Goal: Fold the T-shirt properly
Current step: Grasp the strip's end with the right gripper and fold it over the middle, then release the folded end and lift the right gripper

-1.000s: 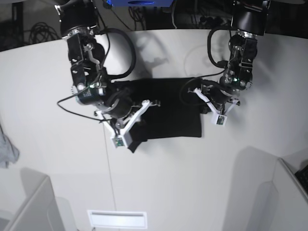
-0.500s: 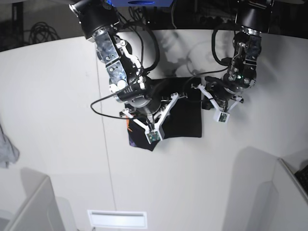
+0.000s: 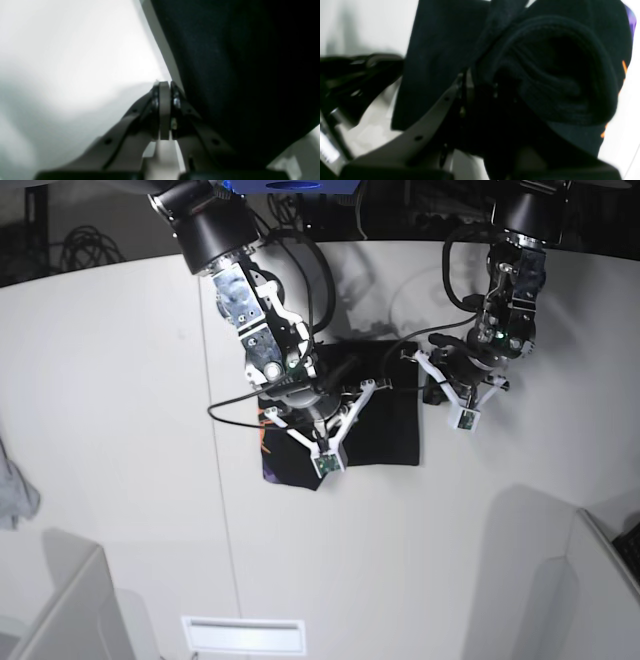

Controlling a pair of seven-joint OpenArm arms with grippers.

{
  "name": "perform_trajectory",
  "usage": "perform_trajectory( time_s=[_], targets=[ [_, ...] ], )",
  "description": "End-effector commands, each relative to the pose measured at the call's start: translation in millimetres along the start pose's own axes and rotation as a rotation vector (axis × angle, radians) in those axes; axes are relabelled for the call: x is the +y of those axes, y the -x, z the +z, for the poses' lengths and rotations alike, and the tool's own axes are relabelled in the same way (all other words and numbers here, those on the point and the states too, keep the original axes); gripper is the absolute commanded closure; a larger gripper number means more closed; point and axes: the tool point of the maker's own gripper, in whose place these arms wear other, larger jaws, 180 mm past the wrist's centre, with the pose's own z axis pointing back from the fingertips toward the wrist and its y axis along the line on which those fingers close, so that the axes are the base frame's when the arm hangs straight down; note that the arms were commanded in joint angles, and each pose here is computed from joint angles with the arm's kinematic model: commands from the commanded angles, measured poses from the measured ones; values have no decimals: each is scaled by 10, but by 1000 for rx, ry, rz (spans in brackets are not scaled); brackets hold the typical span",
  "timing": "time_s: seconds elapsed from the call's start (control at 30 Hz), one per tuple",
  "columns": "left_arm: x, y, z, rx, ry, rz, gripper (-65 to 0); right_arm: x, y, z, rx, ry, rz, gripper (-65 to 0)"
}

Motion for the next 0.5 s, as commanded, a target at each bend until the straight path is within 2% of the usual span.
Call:
perform_trajectory(
  time_s=[0.0, 0.23, 0.47],
  targets=[
    [75, 180, 24, 80, -27, -15, 0, 54, -174, 10, -50, -15, -3, 0],
    [68, 236, 33, 90, -26, -13, 0, 141, -167, -95, -35, -79, -53, 0],
    [101, 299, 56, 100, -33, -2, 0, 149, -169, -94, -35, -84, -57, 0]
  ],
)
